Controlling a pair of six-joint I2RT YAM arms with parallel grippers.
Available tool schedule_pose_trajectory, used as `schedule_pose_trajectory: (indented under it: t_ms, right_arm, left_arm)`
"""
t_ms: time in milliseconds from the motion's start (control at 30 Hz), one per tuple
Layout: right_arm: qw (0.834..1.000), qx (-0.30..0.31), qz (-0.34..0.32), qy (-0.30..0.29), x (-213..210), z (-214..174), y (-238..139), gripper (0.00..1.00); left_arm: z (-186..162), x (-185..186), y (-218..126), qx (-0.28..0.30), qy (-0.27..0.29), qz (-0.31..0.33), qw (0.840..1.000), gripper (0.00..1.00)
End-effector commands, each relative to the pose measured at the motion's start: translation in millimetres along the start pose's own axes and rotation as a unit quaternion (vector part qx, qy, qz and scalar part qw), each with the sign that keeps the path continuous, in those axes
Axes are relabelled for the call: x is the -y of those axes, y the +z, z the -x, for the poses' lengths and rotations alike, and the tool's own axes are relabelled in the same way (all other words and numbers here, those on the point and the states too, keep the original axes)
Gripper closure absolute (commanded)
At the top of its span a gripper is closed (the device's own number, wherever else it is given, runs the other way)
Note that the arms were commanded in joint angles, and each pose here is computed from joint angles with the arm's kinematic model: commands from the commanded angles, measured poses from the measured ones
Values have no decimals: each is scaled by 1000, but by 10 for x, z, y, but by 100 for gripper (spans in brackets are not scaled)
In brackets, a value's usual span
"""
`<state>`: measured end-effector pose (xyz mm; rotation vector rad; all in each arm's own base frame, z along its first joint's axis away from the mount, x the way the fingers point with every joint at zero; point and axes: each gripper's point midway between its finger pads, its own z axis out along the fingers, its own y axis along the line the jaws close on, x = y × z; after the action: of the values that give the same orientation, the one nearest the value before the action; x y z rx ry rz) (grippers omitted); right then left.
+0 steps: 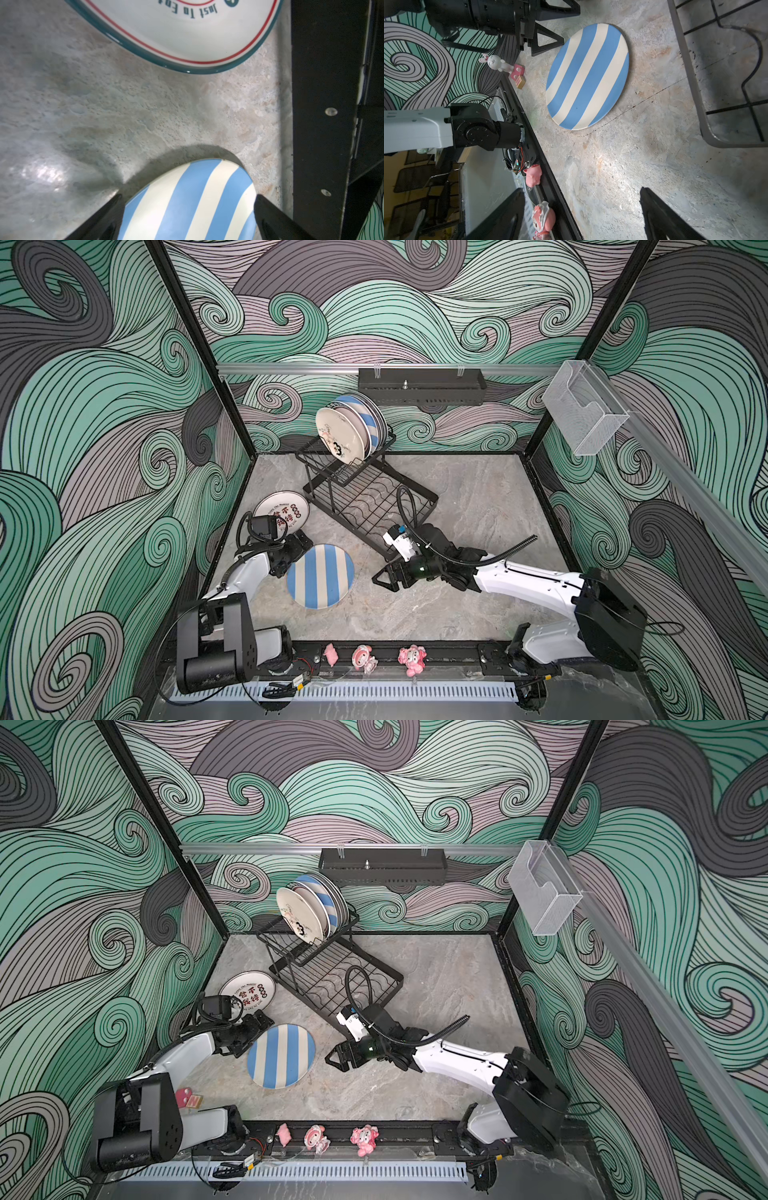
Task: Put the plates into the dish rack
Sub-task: 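Push the striped plate toward the rack with the left gripper while the right approaches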
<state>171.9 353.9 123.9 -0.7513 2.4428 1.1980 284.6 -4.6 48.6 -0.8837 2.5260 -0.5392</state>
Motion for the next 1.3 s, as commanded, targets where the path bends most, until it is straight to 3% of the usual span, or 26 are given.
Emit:
schedule_pose_trajectory:
  t_ms: [0, 133, 400, 700, 1100, 1267]
  right_arm:
    - [998, -9, 21, 66, -56, -48, 65, 15]
    - [995, -18, -1, 96, 76, -125, 131, 15]
    - [994, -26, -10, 104, 138, -154, 191, 14]
    - [988, -20, -30, 150, 250, -243, 167, 13]
    - [983, -31, -38, 175, 334, -307, 258, 9]
    - [982, -32, -37, 182, 353, -310, 286, 9]
  left_arm:
    - [-151, 102, 79, -28, 18, -21, 999, 1]
    - [-171, 55, 90, -34, 30, 0, 999, 2]
    - [36, -32, -151, 36, 47, 44, 997, 1]
    - [-104, 65, 84, -13, 32, 3, 999, 2]
    - [-380, 162, 32, -50, 24, -47, 997, 1]
    - [-410, 64, -22, -35, 30, -27, 999, 1]
